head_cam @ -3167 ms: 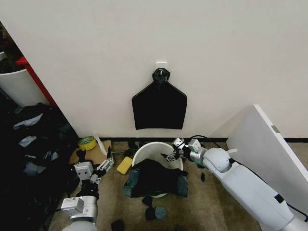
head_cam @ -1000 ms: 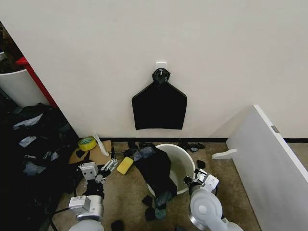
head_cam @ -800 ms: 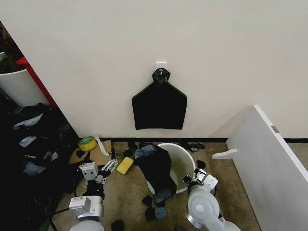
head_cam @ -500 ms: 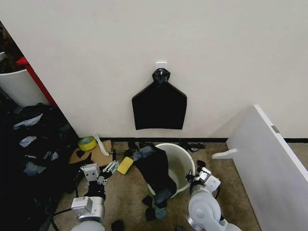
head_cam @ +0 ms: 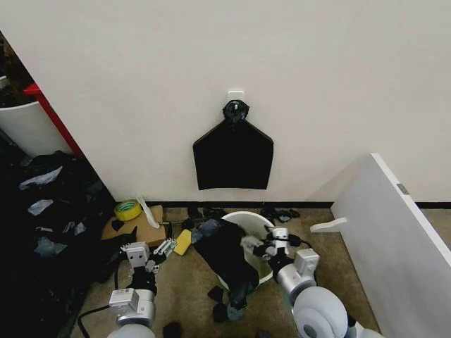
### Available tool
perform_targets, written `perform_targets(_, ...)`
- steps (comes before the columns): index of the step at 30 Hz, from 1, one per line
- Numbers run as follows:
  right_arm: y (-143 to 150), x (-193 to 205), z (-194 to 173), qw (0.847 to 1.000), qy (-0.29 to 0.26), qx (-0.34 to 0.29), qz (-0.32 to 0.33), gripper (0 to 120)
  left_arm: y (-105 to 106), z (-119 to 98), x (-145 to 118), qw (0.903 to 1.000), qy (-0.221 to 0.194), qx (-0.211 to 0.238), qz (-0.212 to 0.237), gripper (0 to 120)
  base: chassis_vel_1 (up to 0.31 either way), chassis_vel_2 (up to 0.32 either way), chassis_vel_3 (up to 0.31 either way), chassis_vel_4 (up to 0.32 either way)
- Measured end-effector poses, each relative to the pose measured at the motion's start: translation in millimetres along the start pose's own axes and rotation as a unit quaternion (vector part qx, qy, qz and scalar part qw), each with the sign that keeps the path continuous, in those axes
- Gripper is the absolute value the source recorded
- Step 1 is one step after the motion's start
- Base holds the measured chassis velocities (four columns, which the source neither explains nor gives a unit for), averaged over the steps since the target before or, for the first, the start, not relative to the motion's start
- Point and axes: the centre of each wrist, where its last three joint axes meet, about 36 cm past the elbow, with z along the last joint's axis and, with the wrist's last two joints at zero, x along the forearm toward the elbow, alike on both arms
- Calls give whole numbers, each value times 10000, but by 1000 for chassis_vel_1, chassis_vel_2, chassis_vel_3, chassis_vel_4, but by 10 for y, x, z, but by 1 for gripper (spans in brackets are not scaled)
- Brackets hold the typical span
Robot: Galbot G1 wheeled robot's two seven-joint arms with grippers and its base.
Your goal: Place the garbage bag over the trash bin.
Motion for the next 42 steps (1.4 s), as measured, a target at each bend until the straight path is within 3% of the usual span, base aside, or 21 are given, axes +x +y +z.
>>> perform_targets(6, -6, -85, -99, 9993, 317, 193, -85, 86, -29, 137, 51, 9996, 260, -92, -72, 100, 0, 0, 0, 0)
perform_targets(9, -14, -96, -121, 9982, 498, 292, -136, 72, -66, 179, 72, 9990, 424, -34, -103, 100, 0, 0, 0, 0)
perform_targets(18, -76, -150, -113, 9959, 581, 454, -527, 38, -208, 186, 142, 9937, 1016, 471, 24, 100, 0, 0, 0, 0)
perform_targets(20, -80, -155, -109, 9958, 580, 461, -540, 35, -214, 187, 144, 9932, 1053, 503, 47, 100, 0, 0, 0, 0)
perform_targets(26, -155, -209, -24, 9955, 473, 637, -522, 10, -262, 171, 126, 9813, 1582, 1000, 447, 100, 0, 0, 0, 0)
perform_targets(31, -179, -215, 6, 9958, 410, 683, -442, 0, -282, 162, 108, 9767, 1718, 1151, 577, 100, 0, 0, 0, 0)
perform_targets(35, -281, -243, 79, 9954, 172, 939, -80, 0, -433, 59, 54, 9563, 2174, 1717, 938, 100, 0, 0, 0, 0)
perform_targets(36, -281, -243, 79, 9954, 172, 939, -80, 0, -433, 59, 54, 9563, 2174, 1717, 938, 100, 0, 0, 0, 0)
perform_targets(38, -327, -252, 118, 9939, 56, 1095, 85, 0, -611, -3, 44, 9458, 2414, 1851, 1137, 100, 0, 0, 0, 0)
perform_targets(42, -351, -253, 165, 9923, -27, 1223, 173, 0, -788, -73, 12, 9406, 2610, 1797, 1223, 100, 0, 0, 0, 0)
